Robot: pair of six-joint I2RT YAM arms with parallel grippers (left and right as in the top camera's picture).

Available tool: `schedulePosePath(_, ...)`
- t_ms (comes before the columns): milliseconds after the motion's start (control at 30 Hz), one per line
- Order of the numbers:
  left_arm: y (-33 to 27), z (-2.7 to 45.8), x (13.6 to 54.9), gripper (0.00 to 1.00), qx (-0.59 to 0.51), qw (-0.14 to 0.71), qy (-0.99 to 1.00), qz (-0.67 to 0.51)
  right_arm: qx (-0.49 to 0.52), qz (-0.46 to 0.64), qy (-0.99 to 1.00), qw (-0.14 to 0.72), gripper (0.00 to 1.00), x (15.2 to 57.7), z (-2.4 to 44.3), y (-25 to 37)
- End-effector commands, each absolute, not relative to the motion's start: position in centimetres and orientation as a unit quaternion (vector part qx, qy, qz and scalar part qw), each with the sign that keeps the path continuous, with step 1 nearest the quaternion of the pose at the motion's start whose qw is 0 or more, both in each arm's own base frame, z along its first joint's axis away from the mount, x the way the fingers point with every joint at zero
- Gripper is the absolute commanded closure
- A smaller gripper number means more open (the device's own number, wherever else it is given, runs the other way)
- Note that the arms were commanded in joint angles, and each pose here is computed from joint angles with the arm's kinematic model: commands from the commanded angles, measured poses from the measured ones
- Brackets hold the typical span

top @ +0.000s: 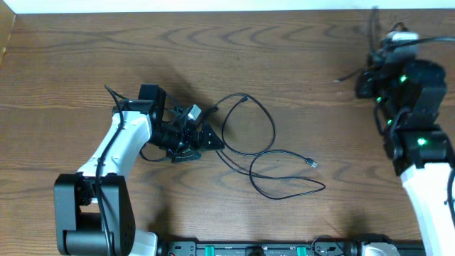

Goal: Untangle cables

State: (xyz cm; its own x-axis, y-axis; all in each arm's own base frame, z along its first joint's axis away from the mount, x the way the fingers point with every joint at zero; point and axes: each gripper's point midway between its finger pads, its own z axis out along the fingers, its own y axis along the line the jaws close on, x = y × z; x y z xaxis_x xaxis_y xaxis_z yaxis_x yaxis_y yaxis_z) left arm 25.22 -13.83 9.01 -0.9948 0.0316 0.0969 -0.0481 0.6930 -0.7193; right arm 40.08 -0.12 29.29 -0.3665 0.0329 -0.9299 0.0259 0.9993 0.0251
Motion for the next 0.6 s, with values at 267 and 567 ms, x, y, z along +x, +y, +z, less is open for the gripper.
schedulePosePath(267, -9.0, 5.5, 25.6, 0.0, -0.006, 0.035, -0.973, 0.228, 0.109, -0.09, 0.808, 0.572, 0.99, 44.6, 32.2, -12.2)
schedulePosePath(567, -6.6, 4.6, 25.7, 0.0, -0.009, 0.032, -0.988, 0.153, 0.076, -0.145, 0.798, 0.58, 0.99, 49.7, 34.3, -18.2)
